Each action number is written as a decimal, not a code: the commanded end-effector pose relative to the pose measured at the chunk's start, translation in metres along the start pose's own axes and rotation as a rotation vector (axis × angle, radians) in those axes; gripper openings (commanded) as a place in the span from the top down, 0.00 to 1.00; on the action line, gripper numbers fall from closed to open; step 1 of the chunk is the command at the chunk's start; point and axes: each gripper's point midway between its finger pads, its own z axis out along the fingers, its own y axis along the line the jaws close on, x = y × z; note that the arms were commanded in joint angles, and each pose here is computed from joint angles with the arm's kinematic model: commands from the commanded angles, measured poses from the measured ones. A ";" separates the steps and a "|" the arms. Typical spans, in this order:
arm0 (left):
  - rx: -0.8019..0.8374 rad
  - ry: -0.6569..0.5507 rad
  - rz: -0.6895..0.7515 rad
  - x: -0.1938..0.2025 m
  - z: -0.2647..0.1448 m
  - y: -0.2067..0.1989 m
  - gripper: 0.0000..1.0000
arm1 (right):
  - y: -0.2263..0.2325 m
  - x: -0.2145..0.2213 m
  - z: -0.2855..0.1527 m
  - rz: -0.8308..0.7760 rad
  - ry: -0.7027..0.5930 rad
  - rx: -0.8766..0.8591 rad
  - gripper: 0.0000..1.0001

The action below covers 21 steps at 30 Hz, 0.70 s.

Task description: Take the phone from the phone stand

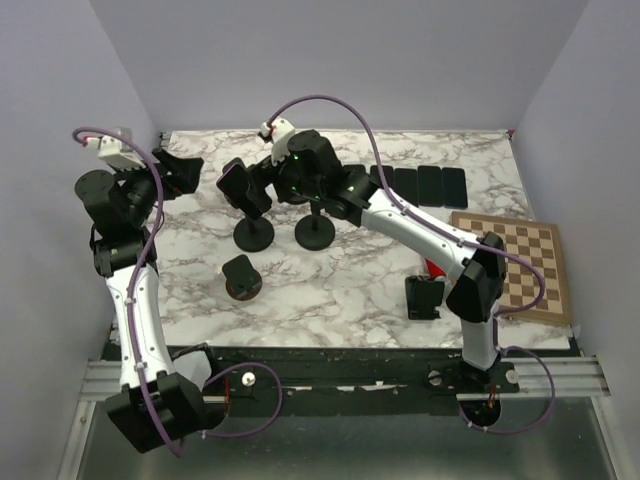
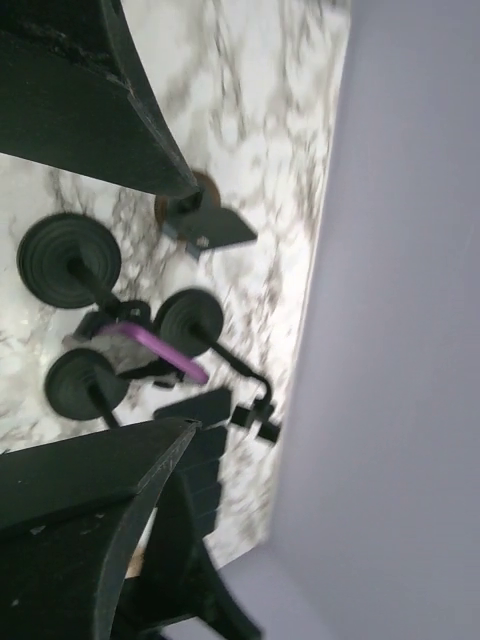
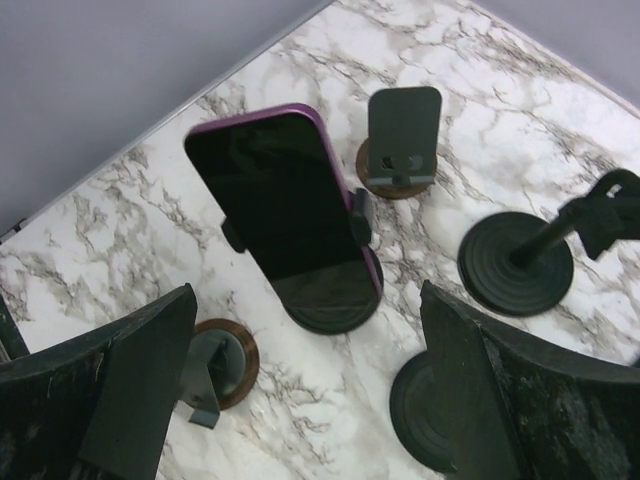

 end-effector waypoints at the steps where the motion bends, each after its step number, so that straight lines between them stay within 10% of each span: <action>1: -0.442 -0.096 -0.161 0.004 -0.043 0.078 0.01 | 0.021 -0.001 0.021 -0.058 0.009 0.026 0.00; 21: -0.403 -0.098 -0.345 0.048 -0.040 0.087 0.02 | 0.022 0.011 0.076 -0.208 -0.008 0.230 0.00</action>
